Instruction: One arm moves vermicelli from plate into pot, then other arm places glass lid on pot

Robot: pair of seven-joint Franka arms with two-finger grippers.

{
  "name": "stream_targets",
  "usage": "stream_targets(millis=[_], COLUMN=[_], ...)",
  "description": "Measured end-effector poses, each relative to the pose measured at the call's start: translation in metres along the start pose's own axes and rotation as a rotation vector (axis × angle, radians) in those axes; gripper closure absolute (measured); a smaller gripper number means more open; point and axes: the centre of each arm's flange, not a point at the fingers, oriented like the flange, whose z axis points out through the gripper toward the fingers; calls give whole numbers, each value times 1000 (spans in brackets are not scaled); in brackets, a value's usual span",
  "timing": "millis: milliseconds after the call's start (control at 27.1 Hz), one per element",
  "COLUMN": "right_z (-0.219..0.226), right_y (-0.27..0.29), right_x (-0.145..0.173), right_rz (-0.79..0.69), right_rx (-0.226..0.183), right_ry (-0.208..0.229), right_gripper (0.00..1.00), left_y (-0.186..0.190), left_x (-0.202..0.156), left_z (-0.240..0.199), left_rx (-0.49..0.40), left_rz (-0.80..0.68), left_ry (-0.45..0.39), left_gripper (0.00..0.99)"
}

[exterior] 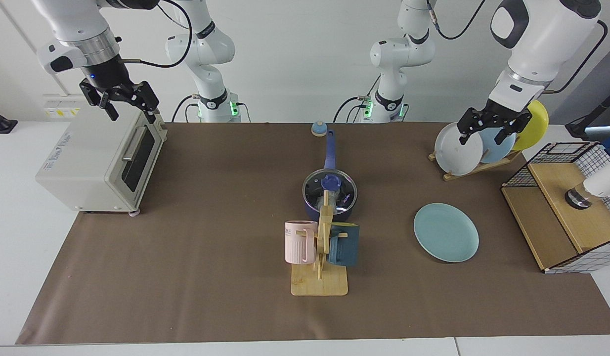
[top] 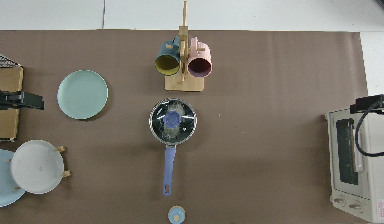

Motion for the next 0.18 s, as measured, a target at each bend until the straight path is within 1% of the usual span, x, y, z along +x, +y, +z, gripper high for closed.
stream_targets(millis=[184], right_z=[0], right_y=[-3], right_x=[0], right_rz=[-5], right_rx=[0], right_ry=[0], right_gripper=[0], left_y=[0], left_x=[0], left_z=[0], left_rx=[0], left_rz=[0], left_ry=[0], left_gripper=[0])
